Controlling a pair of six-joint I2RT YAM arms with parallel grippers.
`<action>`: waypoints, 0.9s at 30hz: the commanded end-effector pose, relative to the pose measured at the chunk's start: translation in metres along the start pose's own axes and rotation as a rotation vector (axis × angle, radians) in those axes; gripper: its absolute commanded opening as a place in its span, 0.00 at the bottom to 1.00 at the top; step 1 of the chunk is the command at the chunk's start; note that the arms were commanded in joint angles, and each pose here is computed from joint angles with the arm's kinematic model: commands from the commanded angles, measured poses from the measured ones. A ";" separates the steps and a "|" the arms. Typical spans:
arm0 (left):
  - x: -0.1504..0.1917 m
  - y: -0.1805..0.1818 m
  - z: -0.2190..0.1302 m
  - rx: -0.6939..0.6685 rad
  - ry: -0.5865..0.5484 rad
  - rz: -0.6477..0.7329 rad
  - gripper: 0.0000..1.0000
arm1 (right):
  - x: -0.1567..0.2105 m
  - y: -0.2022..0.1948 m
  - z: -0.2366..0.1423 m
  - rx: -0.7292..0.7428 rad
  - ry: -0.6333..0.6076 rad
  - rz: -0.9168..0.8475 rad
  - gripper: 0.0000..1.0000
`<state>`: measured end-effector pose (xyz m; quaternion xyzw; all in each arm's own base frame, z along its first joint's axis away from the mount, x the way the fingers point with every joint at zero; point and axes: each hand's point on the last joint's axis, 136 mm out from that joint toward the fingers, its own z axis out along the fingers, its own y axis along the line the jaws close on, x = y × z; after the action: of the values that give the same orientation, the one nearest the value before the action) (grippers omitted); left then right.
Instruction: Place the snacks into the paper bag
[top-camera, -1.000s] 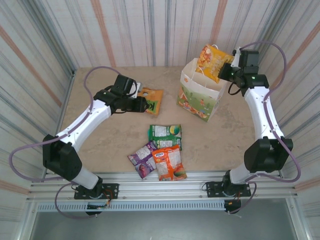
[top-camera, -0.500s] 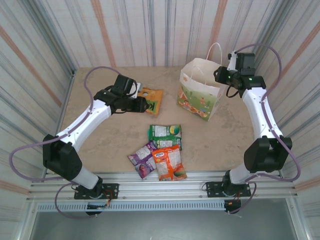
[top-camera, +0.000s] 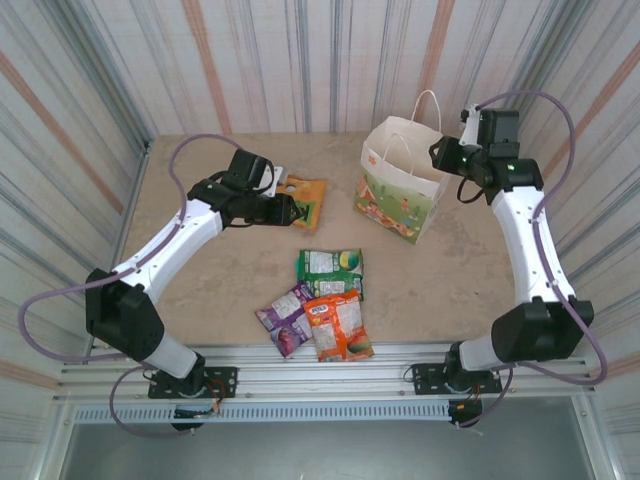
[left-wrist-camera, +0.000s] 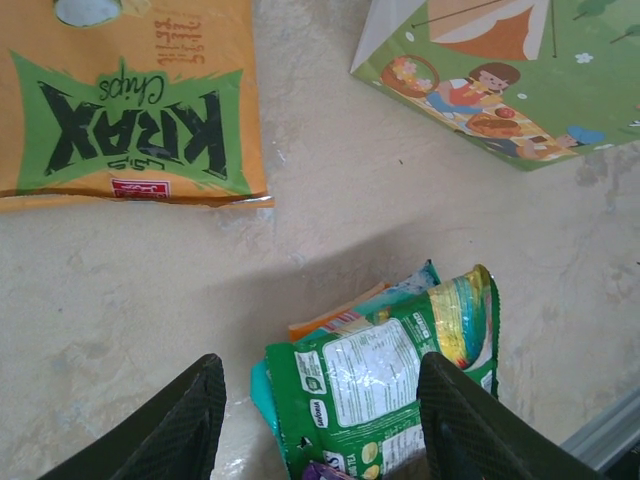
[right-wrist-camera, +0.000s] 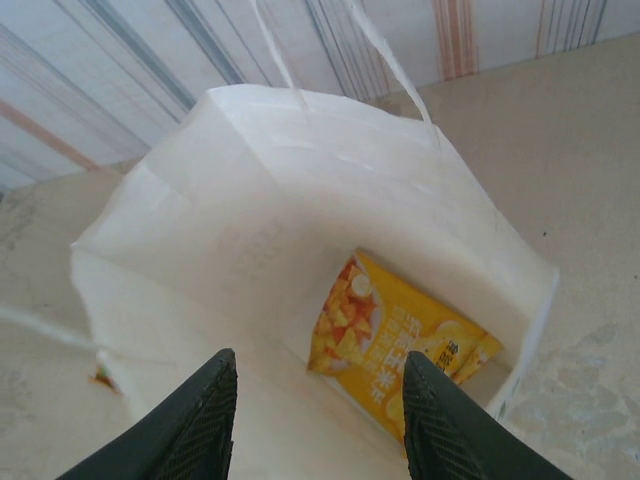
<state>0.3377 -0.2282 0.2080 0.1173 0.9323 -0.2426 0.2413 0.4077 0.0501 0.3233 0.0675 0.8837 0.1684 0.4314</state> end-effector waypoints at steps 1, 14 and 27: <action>0.000 -0.014 -0.002 0.062 0.009 -0.013 0.55 | 0.028 0.004 -0.025 -0.010 0.084 0.071 0.46; 0.026 -0.024 0.018 0.120 0.130 0.030 0.54 | 0.151 0.043 -0.040 -0.136 0.404 0.147 0.50; 0.041 -0.008 0.029 0.071 0.127 -0.030 0.54 | 0.254 0.029 -0.033 -0.070 0.659 0.166 0.54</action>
<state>0.3145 -0.2393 0.1654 0.1319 0.9432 -0.2488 0.1762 0.2330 0.1285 0.1634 0.0583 0.9649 0.2281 0.1162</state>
